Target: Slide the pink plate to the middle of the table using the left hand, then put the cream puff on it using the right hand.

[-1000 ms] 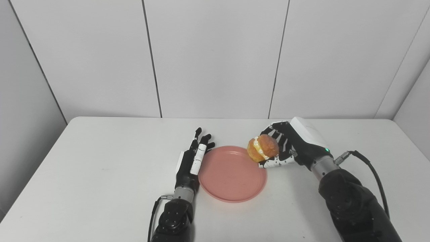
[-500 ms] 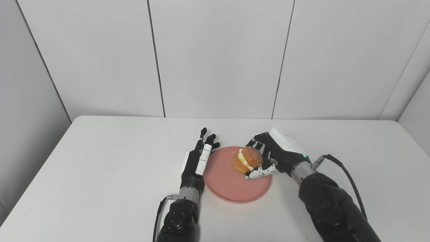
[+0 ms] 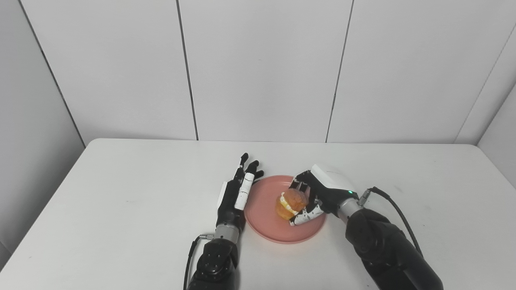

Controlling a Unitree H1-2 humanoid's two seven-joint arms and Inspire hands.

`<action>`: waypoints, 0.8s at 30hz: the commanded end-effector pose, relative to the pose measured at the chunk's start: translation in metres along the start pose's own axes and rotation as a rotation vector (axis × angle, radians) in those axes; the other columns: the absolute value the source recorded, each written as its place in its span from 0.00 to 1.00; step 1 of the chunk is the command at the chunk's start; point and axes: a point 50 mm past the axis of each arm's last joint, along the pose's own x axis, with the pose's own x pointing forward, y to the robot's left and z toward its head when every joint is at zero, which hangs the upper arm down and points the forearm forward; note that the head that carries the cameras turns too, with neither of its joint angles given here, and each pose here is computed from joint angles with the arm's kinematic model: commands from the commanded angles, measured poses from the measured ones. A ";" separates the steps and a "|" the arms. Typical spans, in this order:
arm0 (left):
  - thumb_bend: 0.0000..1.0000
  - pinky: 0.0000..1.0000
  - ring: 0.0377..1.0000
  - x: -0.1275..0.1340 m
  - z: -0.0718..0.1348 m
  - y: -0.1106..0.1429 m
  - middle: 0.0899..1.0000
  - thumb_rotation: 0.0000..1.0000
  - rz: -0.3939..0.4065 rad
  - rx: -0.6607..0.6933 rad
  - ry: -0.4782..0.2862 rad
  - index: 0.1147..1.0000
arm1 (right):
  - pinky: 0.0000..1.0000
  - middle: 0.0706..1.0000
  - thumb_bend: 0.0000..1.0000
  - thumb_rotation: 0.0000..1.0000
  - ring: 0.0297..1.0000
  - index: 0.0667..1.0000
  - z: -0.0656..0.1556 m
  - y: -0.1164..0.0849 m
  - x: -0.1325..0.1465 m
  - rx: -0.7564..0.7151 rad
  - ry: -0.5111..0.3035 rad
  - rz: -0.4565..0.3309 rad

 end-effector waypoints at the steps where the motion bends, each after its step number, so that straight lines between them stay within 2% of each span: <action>1: 0.83 0.83 0.84 -0.040 -0.055 0.010 0.91 0.90 0.044 -0.014 0.187 1.00 | 0.22 0.43 0.53 0.00 0.27 0.45 0.020 -0.025 0.010 -0.030 -0.088 -0.074; 6: 0.81 0.82 0.84 -0.039 -0.056 0.008 0.91 0.90 0.043 -0.012 0.191 1.00 | 0.27 0.44 0.53 0.00 0.31 0.45 0.020 -0.021 0.013 -0.025 -0.104 -0.056; 12: 0.82 0.82 0.85 -0.038 -0.057 0.006 0.92 0.90 0.044 -0.015 0.194 1.00 | 0.25 0.44 0.53 0.00 0.31 0.45 0.023 -0.019 0.011 -0.067 -0.118 -0.050; 14: 0.82 0.82 0.85 -0.039 -0.058 0.006 0.93 0.90 0.042 -0.015 0.194 1.00 | 0.27 0.42 0.52 0.00 0.34 0.48 0.025 -0.021 0.009 -0.096 -0.124 -0.042; 15: 0.81 0.82 0.85 -0.039 -0.058 0.006 0.93 0.90 0.042 -0.014 0.194 1.00 | 0.34 0.48 0.52 0.09 0.42 0.47 0.026 -0.022 0.007 -0.107 -0.128 -0.039; 16: 0.81 0.82 0.85 -0.039 -0.058 0.006 0.93 0.90 0.043 -0.015 0.195 1.00 | 0.36 0.50 0.52 0.11 0.45 0.46 0.026 -0.023 0.006 -0.115 -0.135 -0.039; 17: 0.81 0.82 0.85 -0.039 -0.058 0.006 0.93 0.91 0.043 -0.015 0.195 1.00 | 0.40 0.54 0.75 0.23 0.48 0.56 0.027 -0.023 0.005 -0.120 -0.139 -0.039; 19: 0.82 0.82 0.85 -0.039 -0.059 0.006 0.93 0.90 0.044 -0.019 0.198 1.00 | 0.45 0.59 0.92 0.32 0.54 0.62 0.027 -0.025 0.002 -0.134 -0.152 -0.044; 21: 0.82 0.82 0.85 -0.039 -0.059 0.005 0.93 0.90 0.044 -0.022 0.200 1.00 | 0.46 0.63 0.98 0.35 0.57 0.65 0.027 -0.026 0.000 -0.148 -0.158 -0.047; 22: 0.82 0.82 0.85 -0.039 -0.060 0.005 0.93 0.90 0.043 -0.024 0.201 1.00 | 0.49 0.67 0.99 0.38 0.63 0.68 0.027 -0.027 -0.001 -0.152 -0.161 -0.050; 24: 0.82 0.82 0.86 -0.039 -0.060 0.005 0.93 0.90 0.044 -0.027 0.203 1.00 | 0.52 0.70 1.00 0.42 0.68 0.71 0.028 -0.028 -0.004 -0.162 -0.167 -0.056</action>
